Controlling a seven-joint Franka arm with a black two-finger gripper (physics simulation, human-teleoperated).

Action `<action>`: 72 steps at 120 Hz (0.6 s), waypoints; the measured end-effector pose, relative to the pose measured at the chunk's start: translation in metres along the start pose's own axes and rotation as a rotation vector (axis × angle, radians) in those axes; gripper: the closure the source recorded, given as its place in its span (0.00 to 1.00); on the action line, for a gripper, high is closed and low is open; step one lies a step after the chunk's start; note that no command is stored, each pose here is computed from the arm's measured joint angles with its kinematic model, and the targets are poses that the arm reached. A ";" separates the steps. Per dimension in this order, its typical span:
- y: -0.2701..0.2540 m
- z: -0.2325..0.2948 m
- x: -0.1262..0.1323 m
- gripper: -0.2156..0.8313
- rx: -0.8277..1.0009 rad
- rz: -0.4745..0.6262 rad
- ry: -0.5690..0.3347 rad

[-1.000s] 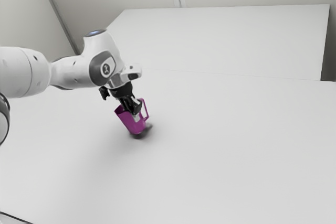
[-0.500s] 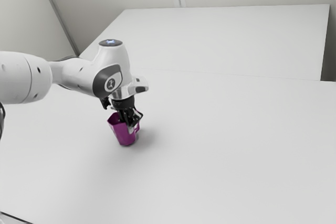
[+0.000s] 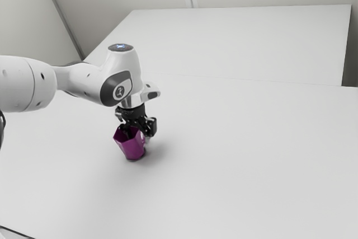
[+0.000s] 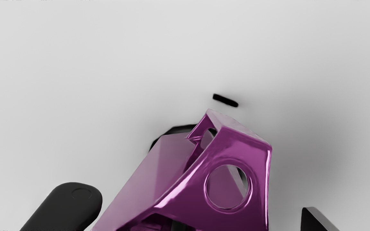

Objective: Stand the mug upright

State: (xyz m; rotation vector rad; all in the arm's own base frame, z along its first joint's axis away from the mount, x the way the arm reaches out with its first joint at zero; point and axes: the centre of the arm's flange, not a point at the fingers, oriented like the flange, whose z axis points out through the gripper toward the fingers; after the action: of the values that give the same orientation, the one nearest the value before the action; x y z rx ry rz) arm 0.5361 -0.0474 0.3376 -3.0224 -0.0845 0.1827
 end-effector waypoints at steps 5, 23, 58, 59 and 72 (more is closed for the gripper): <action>0.002 -0.003 0.000 0.41 -0.004 -0.008 0.004; 0.006 -0.019 0.000 0.31 -0.026 -0.033 0.021; -0.002 -0.119 0.005 0.23 -0.079 -0.031 0.136; -0.002 -0.125 0.005 0.23 -0.081 -0.028 0.145; -0.009 -0.205 0.013 0.22 -0.088 0.010 0.245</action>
State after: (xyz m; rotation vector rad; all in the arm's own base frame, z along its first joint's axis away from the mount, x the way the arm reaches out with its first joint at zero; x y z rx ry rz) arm 0.5737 -0.0595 0.5396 -3.1048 -0.0571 -0.1954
